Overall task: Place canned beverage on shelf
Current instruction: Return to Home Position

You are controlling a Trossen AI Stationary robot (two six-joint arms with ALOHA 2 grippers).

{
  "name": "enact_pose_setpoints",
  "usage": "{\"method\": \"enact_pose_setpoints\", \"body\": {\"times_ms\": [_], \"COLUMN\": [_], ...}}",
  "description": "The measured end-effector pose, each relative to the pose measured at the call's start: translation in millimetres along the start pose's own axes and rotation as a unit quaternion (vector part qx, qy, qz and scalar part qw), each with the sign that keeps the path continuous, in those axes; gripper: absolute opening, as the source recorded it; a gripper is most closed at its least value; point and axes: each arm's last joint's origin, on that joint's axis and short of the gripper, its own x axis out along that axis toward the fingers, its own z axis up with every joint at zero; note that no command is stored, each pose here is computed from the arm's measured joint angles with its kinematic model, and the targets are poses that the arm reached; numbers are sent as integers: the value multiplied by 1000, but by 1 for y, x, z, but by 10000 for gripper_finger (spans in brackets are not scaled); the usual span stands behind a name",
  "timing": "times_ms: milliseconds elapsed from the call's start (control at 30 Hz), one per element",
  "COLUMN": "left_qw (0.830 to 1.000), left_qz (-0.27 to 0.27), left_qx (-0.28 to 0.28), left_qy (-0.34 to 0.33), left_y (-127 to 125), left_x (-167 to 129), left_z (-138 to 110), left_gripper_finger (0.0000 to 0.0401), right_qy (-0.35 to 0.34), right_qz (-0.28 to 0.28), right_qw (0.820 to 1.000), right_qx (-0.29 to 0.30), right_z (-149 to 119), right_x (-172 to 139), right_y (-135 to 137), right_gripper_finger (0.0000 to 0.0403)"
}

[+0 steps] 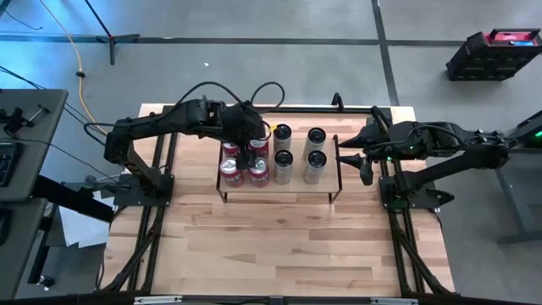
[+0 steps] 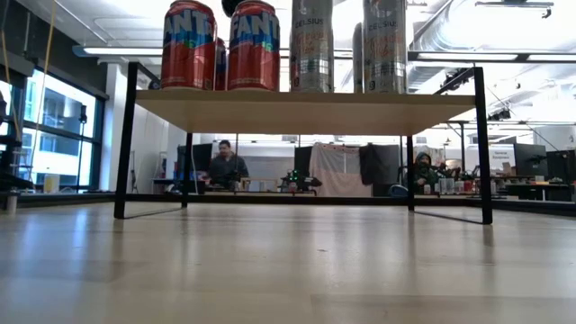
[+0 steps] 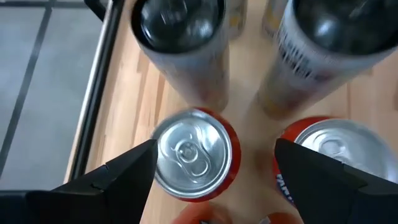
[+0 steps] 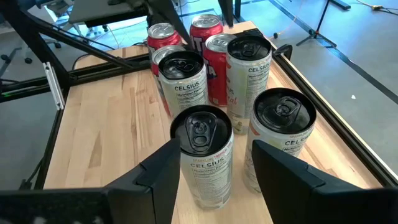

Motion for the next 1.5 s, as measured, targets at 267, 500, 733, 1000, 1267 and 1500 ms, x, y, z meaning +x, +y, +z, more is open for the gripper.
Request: {"method": "enact_pose_setpoints", "body": {"times_ms": [267,500,733,1000,1267,1500], "left_qw": [995,963,945,919,896,908], "left_qz": [-51,-136,-122,-115,-128,-132], "left_qx": [-18,-34,-53,-102,-139,-163], "left_qy": [-84,-229,-298,-364,-401,-363], "left_y": [1,-9,2,8,4,0], "left_x": [-34,-57,-80,-83,-73,-46], "left_z": [10,31,23,-1,-20,-24], "left_gripper_finger": [314,314,314,314,314,314], "right_qy": [-2,-28,-93,-135,-79,-49], "right_qz": [-5,-25,-30,-13,-50,-74], "right_qw": [1000,999,995,991,995,995], "right_qx": [0,16,0,-9,-31,-41], "right_z": [0,7,21,27,17,16], "right_x": [0,10,8,-7,-4,8], "right_y": [0,3,1,-13,-20,-24], "right_gripper_finger": [184,184,184,184,184,191]}}
